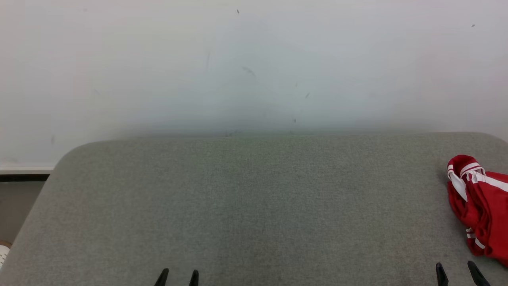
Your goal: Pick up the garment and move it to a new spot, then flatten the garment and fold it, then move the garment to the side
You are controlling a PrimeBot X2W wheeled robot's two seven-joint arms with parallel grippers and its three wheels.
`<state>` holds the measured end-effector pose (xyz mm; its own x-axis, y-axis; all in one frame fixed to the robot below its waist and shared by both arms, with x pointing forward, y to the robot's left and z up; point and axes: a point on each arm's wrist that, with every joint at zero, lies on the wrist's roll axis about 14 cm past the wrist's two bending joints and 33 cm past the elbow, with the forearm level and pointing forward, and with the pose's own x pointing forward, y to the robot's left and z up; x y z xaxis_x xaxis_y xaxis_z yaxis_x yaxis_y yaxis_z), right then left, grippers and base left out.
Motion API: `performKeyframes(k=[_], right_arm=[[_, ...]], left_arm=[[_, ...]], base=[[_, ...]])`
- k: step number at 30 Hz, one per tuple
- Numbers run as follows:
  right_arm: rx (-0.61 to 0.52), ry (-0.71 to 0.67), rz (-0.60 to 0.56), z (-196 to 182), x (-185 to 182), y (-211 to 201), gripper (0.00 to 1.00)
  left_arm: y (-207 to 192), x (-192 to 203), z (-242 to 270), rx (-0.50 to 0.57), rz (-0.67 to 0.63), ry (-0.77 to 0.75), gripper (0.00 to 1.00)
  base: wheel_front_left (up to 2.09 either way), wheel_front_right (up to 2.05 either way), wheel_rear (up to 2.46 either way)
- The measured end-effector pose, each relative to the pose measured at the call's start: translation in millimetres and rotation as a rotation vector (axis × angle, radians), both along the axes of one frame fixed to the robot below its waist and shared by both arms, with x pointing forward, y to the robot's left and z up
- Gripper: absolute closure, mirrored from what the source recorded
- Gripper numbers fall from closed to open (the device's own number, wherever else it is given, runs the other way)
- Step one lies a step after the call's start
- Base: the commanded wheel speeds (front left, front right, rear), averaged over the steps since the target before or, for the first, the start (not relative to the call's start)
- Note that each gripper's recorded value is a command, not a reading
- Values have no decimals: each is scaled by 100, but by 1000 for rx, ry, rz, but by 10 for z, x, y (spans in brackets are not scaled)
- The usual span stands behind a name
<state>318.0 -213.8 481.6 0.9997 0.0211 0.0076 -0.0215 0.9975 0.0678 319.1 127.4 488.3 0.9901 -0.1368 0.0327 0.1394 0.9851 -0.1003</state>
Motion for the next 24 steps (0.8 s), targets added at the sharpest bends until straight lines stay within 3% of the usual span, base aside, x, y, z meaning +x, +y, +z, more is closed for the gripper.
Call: performKeyframes(k=[15, 16, 21, 24], right_arm=[[-2, 14, 13, -44, 13, 52, 0], [1, 22, 12, -70, 2, 58, 100], [33, 85, 6, -257, -65, 103, 100], [89, 101, -13, -284, -61, 78, 100]], left_arm=[[-31, -9, -12, -12, -15, 5, 0], [-33, -17, -37, -11, -15, 13, 100], [-33, -82, -205, -13, -14, 69, 100], [5, -76, -233, -70, 5, 93, 100]], base=[[0, 0, 0], [0, 0, 0], [0, 0, 0], [0, 0, 0]])
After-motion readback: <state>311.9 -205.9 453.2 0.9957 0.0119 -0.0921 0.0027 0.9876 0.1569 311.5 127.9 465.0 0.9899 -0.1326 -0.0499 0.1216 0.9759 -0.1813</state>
